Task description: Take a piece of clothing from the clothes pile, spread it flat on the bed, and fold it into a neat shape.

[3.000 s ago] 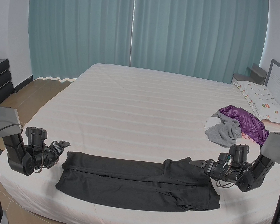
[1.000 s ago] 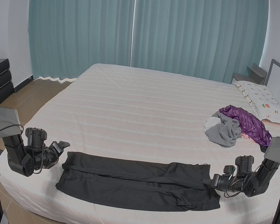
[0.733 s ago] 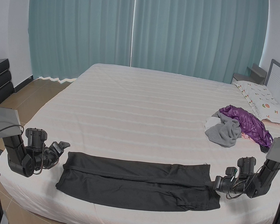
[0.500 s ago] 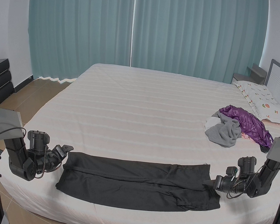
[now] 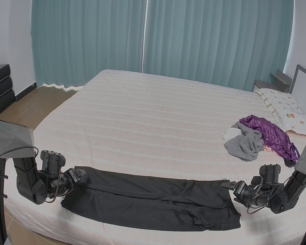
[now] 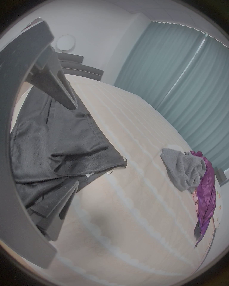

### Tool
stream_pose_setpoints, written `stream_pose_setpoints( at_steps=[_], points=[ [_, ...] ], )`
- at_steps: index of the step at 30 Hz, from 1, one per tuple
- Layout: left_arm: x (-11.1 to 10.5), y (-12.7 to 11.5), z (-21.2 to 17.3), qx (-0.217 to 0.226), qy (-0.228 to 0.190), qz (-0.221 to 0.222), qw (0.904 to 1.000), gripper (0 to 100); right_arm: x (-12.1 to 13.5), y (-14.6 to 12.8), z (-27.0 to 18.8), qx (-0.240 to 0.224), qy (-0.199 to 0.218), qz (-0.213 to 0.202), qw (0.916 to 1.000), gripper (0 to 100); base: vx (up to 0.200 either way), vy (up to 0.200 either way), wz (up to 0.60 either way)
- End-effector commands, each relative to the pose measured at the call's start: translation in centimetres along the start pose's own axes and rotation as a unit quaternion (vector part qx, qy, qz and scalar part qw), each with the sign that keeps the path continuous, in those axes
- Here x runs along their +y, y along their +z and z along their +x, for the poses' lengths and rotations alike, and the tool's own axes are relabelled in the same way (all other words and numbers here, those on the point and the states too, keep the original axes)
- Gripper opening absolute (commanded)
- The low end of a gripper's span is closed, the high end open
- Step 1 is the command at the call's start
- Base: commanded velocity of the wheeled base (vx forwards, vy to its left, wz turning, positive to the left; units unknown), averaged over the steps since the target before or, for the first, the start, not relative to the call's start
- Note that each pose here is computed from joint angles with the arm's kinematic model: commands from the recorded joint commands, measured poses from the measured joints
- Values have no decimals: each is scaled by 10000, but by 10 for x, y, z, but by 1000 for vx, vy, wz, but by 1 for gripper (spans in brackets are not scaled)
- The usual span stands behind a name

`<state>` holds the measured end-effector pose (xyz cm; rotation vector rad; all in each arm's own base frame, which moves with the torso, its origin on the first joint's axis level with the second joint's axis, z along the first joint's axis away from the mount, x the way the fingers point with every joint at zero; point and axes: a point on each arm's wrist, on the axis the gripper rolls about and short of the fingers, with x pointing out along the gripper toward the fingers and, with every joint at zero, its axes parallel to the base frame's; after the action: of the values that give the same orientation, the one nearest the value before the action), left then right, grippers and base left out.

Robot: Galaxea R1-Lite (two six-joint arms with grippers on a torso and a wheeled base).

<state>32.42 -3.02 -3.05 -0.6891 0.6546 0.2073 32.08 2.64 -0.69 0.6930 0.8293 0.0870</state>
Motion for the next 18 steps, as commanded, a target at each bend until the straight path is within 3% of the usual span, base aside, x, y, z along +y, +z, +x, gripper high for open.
stream_pose_setpoints(
  at_steps=[1,6,7,11,18],
  points=[
    [0,-9,5,117,225,110,9996,100,13,-3,-4,-67,-13,191,9998,100,0,0,0],
    [-5,-9,10,81,422,160,9990,100,20,-8,-11,55,-43,642,9979,100,0,0,0],
    [-6,-8,12,65,427,160,9989,0,20,-7,-12,55,-43,718,9974,100,0,0,0],
    [-8,-3,18,-93,546,145,9984,0,20,-13,-16,152,-122,1018,9946,100,0,0,0],
    [-10,2,15,-343,630,133,9973,0,29,-28,-9,245,-530,1037,9929,100,0,0,0]
  ],
)
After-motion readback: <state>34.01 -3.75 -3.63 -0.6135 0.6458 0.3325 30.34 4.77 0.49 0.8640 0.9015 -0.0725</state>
